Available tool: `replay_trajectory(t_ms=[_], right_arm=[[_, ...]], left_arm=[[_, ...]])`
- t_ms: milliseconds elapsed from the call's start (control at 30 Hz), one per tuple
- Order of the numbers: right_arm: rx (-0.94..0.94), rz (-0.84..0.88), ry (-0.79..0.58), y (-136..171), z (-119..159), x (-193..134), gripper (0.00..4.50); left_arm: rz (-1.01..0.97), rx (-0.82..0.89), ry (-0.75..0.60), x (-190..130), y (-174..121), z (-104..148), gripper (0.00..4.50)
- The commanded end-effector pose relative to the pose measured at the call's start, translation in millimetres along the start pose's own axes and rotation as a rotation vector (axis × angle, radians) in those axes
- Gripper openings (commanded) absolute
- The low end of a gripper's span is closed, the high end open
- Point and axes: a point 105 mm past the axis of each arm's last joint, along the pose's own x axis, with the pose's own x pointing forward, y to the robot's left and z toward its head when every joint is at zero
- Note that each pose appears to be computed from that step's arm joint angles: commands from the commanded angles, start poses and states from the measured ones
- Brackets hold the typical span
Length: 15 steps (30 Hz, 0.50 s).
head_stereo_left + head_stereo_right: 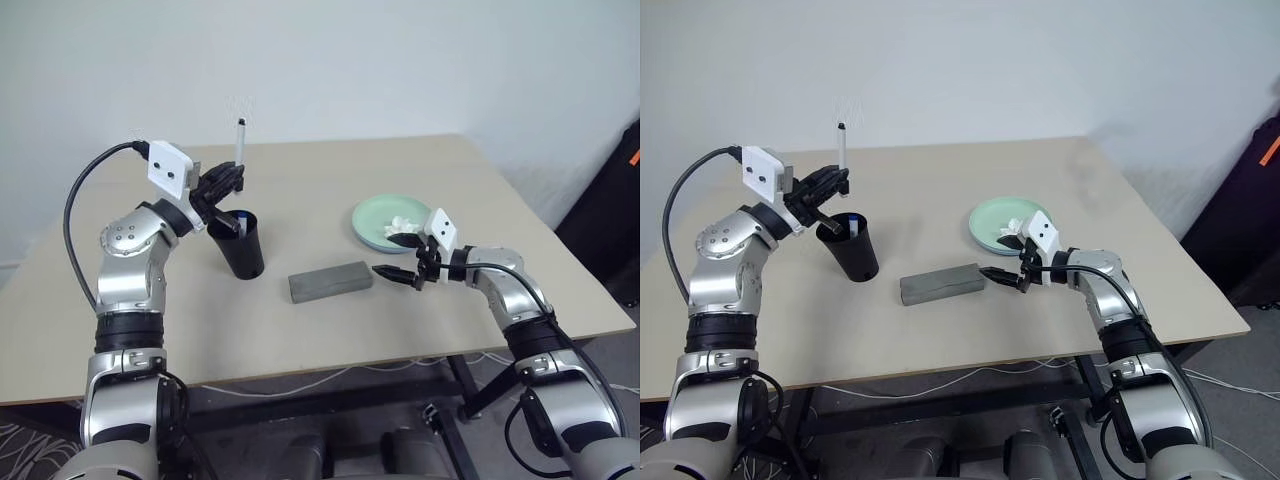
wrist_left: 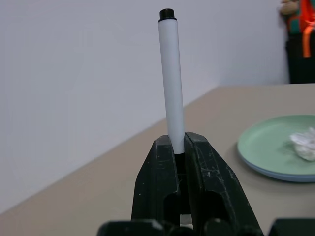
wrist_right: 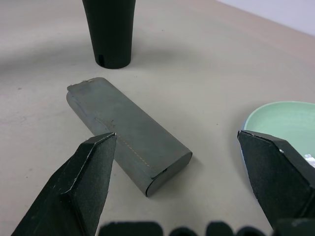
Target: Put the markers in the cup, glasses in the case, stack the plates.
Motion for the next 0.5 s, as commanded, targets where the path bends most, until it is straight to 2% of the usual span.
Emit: replay_trajectory(t_ms=[33, 233, 500], right_arm=[[-0.043, -0.016, -0.054, -6.5, 20.1, -3.6, 4.28], [-0.048, -0.012, -0.056, -6.5, 21.8, -2.6, 4.28], [-0.051, -0.002, -0.080, -6.6, 28.5, -2.5, 4.28]], left_arm=[[0.077, 0.011, -0.040, -7.7, 11.8, 5.8, 0.05], [0.121, -0.031, 0.001, -14.4, 12.5, -12.6, 0.05], [0.122, -0.054, 0.022, -15.4, 7.0, -22.6, 0.05]])
